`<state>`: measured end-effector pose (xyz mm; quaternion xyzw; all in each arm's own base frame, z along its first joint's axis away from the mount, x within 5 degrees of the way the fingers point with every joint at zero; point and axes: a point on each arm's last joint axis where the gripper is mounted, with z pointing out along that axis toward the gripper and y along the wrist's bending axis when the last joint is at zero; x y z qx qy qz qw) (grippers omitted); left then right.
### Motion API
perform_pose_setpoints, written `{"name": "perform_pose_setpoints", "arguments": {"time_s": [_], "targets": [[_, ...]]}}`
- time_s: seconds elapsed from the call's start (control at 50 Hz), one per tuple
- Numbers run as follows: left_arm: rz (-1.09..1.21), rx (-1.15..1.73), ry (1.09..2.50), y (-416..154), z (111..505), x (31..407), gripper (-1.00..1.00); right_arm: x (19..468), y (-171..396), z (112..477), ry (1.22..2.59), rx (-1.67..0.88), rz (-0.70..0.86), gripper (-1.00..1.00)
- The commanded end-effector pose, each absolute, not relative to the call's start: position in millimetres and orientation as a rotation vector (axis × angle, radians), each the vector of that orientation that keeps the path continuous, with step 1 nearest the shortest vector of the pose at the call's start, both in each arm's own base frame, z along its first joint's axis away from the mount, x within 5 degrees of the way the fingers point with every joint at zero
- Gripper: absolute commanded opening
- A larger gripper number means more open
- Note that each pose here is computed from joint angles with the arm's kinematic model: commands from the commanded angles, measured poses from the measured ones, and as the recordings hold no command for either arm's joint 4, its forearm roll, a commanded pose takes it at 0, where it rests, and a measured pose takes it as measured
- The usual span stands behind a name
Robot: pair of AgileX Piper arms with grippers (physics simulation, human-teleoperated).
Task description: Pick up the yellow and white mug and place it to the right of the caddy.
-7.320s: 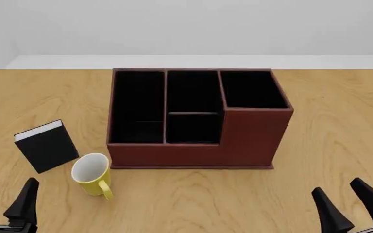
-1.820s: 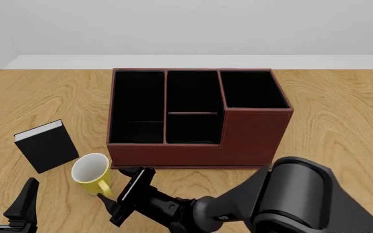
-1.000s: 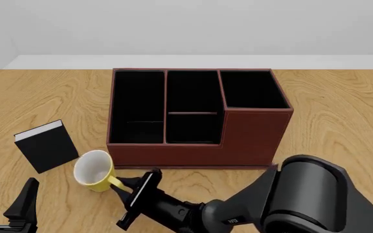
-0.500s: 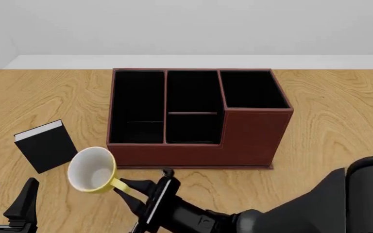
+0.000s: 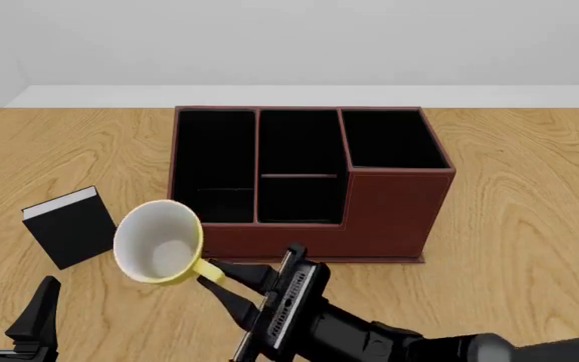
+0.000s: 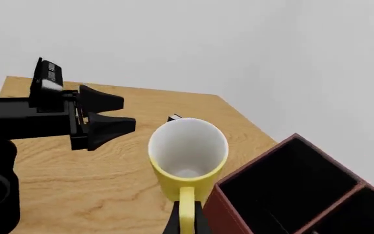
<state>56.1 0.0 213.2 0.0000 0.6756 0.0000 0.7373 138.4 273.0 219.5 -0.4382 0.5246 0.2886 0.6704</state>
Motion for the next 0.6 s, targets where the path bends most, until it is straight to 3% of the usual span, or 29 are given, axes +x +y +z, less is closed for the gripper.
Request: {"name": "perform_pose_setpoints", "arguments": {"time_s": [0.02,0.6], "targets": [[0.0,0.0,1.484,0,213,56,1.0,133,236,243,1.125,-0.943,0.588,-1.0],[0.0,0.0,1.484,0,213,56,1.0,112,182,291,1.09,-0.884,0.564,-1.0]]}}
